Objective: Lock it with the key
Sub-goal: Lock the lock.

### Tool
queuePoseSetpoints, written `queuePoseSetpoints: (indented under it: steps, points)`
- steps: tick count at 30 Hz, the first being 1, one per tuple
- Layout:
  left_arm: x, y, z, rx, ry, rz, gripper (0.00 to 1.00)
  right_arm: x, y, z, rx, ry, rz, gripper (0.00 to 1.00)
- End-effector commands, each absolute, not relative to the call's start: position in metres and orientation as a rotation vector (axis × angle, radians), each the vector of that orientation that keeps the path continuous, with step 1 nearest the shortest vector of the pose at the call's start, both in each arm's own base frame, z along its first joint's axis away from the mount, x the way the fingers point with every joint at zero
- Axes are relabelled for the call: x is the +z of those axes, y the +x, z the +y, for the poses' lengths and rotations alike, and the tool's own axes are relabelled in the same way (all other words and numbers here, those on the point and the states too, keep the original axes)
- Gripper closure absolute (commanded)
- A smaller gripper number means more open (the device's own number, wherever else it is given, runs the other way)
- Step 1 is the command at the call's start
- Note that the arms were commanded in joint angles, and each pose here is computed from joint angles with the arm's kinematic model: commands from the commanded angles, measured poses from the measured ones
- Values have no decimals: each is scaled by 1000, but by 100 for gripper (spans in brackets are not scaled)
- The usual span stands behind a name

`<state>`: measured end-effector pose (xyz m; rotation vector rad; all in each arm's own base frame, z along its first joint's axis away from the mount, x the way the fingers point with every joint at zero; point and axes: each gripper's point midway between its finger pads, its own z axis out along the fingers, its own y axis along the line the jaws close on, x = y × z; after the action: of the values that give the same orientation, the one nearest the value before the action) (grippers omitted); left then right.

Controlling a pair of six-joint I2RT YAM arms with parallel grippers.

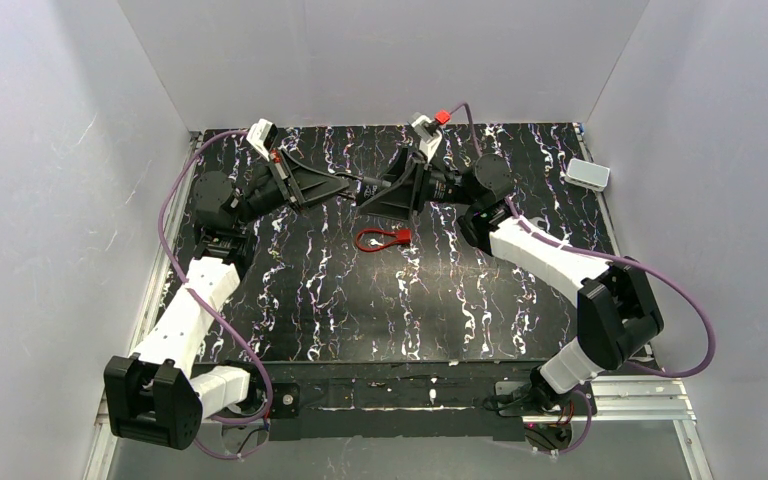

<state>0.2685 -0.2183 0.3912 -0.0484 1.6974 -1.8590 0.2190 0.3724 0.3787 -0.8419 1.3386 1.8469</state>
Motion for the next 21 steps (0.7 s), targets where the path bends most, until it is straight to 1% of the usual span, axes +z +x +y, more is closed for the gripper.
queuePoseSetpoints:
  steps: [1, 6, 10, 12, 13, 15, 16, 18, 20, 21]
  points:
    - [424, 262, -211, -1829, 5, 1542, 100, 401, 212, 370, 1874, -830, 1241, 43]
    - [417, 255, -211, -1807, 51, 1548, 100, 403, 220, 369, 1878, -777, 1261, 69]
    - [413, 245, -213, -1757, 173, 1560, 100, 403, 218, 367, 1884, -778, 1267, 85]
    - [409, 243, -214, -1716, 228, 1570, 100, 403, 217, 367, 1893, -782, 1272, 95]
    - [405, 242, -214, -1697, 250, 1576, 100, 403, 216, 366, 1896, -785, 1272, 99]
    - [401, 240, -215, -1662, 302, 1583, 100, 403, 214, 366, 1907, -791, 1278, 99]
    - [398, 240, -215, -1655, 318, 1590, 98, 403, 213, 366, 1911, -798, 1279, 99]
    - [395, 237, -215, -1640, 360, 1596, 89, 403, 210, 365, 1919, -815, 1281, 99]
    - [394, 233, -216, -1632, 395, 1603, 82, 401, 207, 364, 1925, -834, 1287, 99]
    - [393, 231, -216, -1630, 415, 1607, 78, 401, 205, 364, 1928, -844, 1288, 99]
